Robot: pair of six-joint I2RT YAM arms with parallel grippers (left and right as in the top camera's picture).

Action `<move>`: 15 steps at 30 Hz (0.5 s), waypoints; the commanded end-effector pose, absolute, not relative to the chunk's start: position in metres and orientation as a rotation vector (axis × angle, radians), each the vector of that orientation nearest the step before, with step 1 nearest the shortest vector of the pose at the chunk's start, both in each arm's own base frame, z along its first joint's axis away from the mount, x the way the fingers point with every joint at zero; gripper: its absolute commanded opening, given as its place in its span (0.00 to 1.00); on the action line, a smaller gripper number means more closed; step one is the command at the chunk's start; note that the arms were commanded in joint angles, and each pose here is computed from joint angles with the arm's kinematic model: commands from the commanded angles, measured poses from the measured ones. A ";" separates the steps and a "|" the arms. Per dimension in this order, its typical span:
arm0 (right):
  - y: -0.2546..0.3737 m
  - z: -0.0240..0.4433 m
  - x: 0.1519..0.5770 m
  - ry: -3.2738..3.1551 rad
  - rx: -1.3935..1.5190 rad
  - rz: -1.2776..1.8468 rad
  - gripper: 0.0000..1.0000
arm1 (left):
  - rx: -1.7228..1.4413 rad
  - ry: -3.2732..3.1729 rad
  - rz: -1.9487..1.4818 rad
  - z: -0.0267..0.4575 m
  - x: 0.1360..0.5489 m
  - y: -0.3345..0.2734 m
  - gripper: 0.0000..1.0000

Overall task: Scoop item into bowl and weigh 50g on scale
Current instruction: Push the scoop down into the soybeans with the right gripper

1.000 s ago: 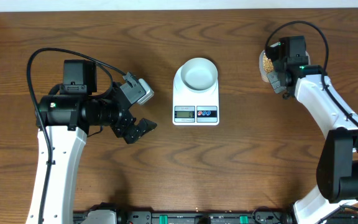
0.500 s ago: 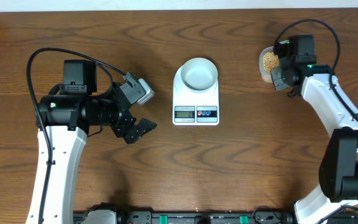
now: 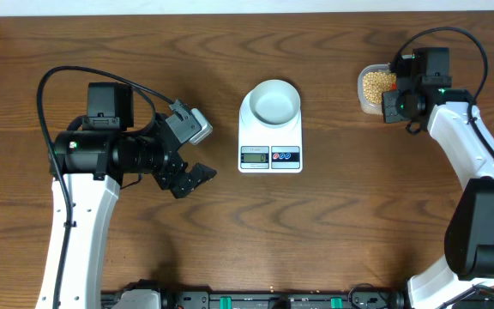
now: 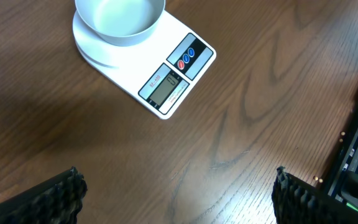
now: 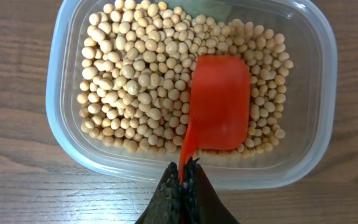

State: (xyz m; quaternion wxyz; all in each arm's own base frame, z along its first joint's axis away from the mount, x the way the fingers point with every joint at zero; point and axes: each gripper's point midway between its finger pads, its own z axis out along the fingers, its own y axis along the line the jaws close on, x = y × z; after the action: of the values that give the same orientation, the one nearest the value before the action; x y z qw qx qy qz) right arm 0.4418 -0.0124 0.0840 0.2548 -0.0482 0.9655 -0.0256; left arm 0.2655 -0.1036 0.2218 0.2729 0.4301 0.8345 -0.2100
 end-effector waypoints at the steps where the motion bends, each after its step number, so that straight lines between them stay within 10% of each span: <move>1: -0.006 0.092 0.438 2.618 -0.053 0.033 0.01 | 1.148 2.230 -0.570 0.228 0.267 -0.104 0.98; 15: -0.026 0.102 0.435 2.560 0.143 0.423 0.01 | 1.148 2.230 -0.570 0.228 0.267 -0.104 0.98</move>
State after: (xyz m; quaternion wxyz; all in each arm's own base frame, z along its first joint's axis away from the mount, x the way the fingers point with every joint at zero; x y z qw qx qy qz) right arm 0.4385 -0.0365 0.0895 0.2630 0.0436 0.9598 0.0882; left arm 0.2655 -0.1037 0.2218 0.2730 0.4301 0.8345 -0.2102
